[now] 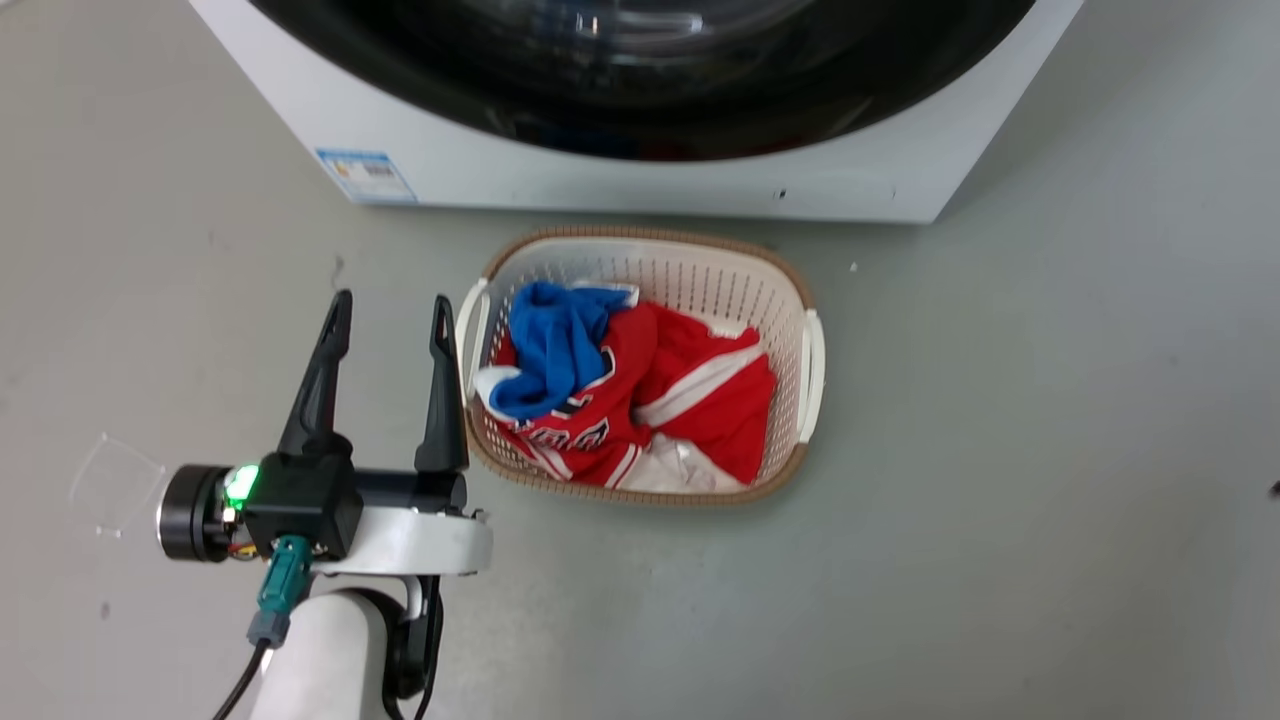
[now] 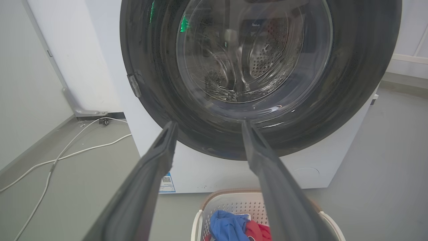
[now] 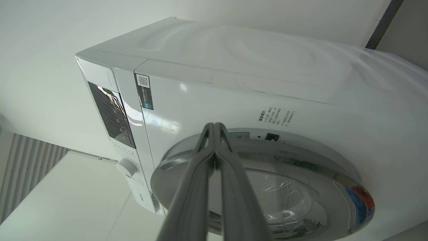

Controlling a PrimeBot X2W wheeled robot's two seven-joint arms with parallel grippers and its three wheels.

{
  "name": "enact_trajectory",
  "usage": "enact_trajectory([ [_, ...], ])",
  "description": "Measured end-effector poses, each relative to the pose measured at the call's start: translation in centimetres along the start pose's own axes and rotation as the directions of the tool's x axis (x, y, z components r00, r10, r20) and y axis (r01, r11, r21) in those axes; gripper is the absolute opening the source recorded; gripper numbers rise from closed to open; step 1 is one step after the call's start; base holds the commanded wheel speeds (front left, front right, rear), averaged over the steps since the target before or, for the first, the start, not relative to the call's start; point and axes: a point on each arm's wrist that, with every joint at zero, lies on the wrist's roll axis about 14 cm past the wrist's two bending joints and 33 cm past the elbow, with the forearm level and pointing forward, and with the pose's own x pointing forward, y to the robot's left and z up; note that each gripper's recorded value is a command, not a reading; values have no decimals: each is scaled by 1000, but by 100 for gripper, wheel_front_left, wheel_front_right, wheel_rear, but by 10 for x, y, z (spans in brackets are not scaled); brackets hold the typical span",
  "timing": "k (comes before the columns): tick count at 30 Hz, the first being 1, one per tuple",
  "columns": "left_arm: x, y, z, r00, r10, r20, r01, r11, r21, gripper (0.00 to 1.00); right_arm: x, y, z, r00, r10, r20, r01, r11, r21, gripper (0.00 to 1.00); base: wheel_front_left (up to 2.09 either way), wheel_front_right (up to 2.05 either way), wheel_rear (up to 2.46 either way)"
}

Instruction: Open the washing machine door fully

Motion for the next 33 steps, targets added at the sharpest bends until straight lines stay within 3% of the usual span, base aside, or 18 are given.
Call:
enact_trajectory([
  [8,16,3,-33,998,-1,-59,1,1000,3,100,61,-20,-28,986,-28,-164,17,997,-70,0,0,0,0],
  [18,23,8,-57,995,6,-104,-5,1000,12,100,114,-25,-77,935,-41,-351,-12,989,-149,0,0,0,0],
  [33,23,10,-68,991,16,-129,-15,1000,7,100,126,-57,-133,822,-170,-544,9,958,-286,0,0,0,0],
])
